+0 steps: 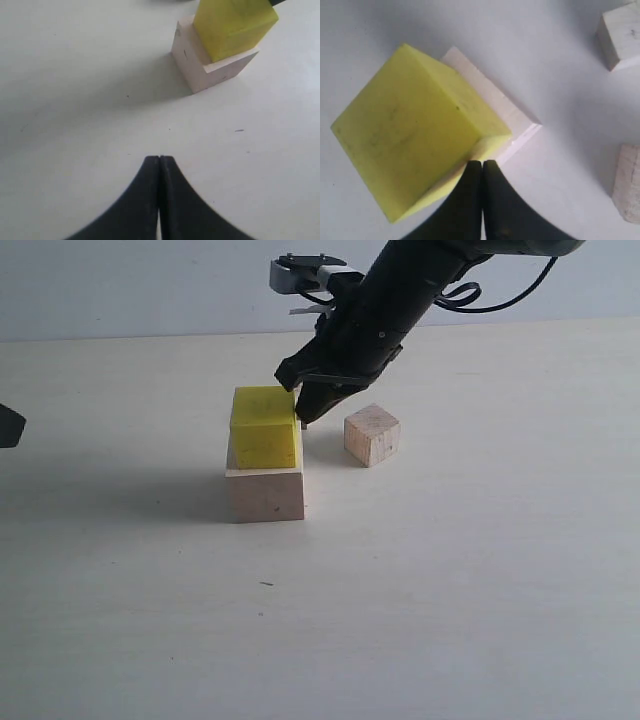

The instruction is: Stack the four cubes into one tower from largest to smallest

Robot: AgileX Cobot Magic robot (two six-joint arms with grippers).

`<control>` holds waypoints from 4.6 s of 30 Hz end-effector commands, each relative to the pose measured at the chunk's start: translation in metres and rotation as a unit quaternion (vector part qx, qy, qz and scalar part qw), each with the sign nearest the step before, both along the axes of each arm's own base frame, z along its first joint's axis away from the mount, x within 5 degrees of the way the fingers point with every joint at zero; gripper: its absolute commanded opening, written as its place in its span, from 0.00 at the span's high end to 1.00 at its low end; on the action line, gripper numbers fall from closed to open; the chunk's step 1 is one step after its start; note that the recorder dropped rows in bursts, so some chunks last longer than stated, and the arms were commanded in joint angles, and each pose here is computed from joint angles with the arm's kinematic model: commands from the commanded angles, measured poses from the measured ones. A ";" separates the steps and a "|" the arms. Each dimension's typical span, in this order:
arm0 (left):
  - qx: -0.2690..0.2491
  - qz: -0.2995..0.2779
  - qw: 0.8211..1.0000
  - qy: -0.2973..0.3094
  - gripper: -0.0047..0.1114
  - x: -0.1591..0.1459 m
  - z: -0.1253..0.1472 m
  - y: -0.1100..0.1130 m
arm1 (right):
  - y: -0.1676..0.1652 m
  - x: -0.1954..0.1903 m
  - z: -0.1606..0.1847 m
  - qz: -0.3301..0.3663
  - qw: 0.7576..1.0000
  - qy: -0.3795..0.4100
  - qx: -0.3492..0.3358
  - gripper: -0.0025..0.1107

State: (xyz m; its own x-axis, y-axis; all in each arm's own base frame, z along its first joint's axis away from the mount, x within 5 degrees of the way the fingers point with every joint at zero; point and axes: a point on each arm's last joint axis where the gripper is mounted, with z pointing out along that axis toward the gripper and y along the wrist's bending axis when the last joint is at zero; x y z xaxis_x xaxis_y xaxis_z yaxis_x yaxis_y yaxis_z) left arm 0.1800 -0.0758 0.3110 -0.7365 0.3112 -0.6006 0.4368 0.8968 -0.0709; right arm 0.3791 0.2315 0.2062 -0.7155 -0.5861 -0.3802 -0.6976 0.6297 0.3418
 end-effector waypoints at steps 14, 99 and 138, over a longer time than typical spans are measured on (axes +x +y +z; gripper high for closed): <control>-0.008 -0.005 1.000 0.004 0.96 0.000 -0.002 -0.002 | 0.000 0.002 0.003 0.014 1.000 -0.020 0.009 0.98; -0.039 -0.005 0.999 0.029 0.96 -0.003 -0.002 -0.006 | -0.051 0.035 -0.034 -0.046 0.981 -0.072 -0.177 0.98; -0.024 -0.022 0.998 0.048 0.96 -0.007 -0.005 -0.006 | 0.011 -0.047 0.114 0.333 0.876 -0.349 -0.032 0.98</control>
State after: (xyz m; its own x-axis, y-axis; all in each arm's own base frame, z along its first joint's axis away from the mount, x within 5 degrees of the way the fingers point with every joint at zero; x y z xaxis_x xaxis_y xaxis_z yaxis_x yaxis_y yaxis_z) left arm 0.1727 -0.0809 0.3084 -0.7683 0.3203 -0.5542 0.4679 0.8718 -0.1449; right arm 0.3334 0.2403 0.3147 0.1428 -0.8136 -0.5636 -0.9613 0.0214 -0.2746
